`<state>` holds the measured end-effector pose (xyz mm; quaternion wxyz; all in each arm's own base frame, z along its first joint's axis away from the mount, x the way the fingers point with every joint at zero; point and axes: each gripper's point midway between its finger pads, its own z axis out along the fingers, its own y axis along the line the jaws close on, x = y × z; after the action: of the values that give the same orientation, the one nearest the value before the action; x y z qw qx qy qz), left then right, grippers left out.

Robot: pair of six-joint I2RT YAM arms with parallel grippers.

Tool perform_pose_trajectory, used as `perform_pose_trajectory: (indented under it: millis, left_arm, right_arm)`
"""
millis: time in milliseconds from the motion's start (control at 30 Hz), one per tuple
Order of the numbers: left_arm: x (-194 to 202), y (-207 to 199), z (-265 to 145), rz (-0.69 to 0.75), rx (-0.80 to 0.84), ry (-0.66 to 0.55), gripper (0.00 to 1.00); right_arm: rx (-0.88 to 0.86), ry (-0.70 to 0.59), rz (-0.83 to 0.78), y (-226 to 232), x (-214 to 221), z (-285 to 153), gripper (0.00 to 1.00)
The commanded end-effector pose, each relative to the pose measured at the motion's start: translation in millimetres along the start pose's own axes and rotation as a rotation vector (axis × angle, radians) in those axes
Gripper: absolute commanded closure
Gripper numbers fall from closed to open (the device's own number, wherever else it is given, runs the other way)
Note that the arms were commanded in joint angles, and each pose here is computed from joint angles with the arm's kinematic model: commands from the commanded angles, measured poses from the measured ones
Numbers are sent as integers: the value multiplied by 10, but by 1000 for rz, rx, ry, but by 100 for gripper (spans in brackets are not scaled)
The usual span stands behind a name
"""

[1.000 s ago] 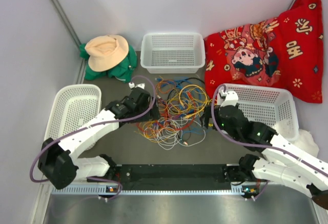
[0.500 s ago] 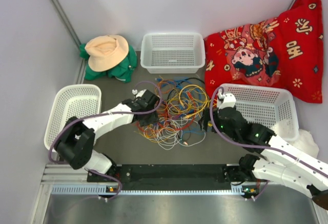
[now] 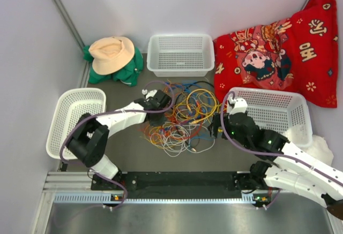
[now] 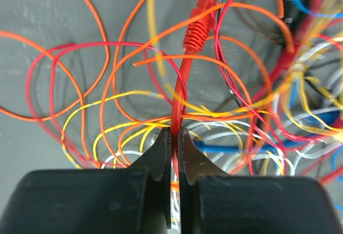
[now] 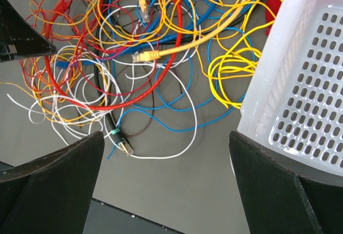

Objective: Untangle the cables

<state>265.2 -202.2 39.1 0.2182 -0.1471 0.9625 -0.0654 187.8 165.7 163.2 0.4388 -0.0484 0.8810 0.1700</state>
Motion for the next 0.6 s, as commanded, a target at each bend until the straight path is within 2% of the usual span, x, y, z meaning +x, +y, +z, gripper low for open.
perform_pose_trajectory:
  millis: [0,167,300,333,433,500,567]
  left_arm:
    - [-486,-343,-514,129,117,-119,100]
    - [-948,-813,-1573,261,386,-256,100]
    - [-1161,-943,-2259,336,546,-401,100]
    - [-1241,-959,-2516,329,597,-461,100]
    - [-1304,-980,-2904,356,686,-540,100]
    - [-1262,-1015,-3055,396,740,-543,100]
    - [-1239,-1051,-3189,424,783,-544,100]
  right_arm:
    - [-45,-49,7,73,-148,-102,1]
    - [-53,-117,-17,110,-435,-248,1]
    - [10,-201,14,49,-766,-393,1]
    - [-14,-233,28,84,-875,-479,1]
    - [-96,-313,110,211,-1073,-610,1]
    - [-221,-381,104,382,-1230,-782,1]
    - [-352,-383,83,596,-1246,-888,1]
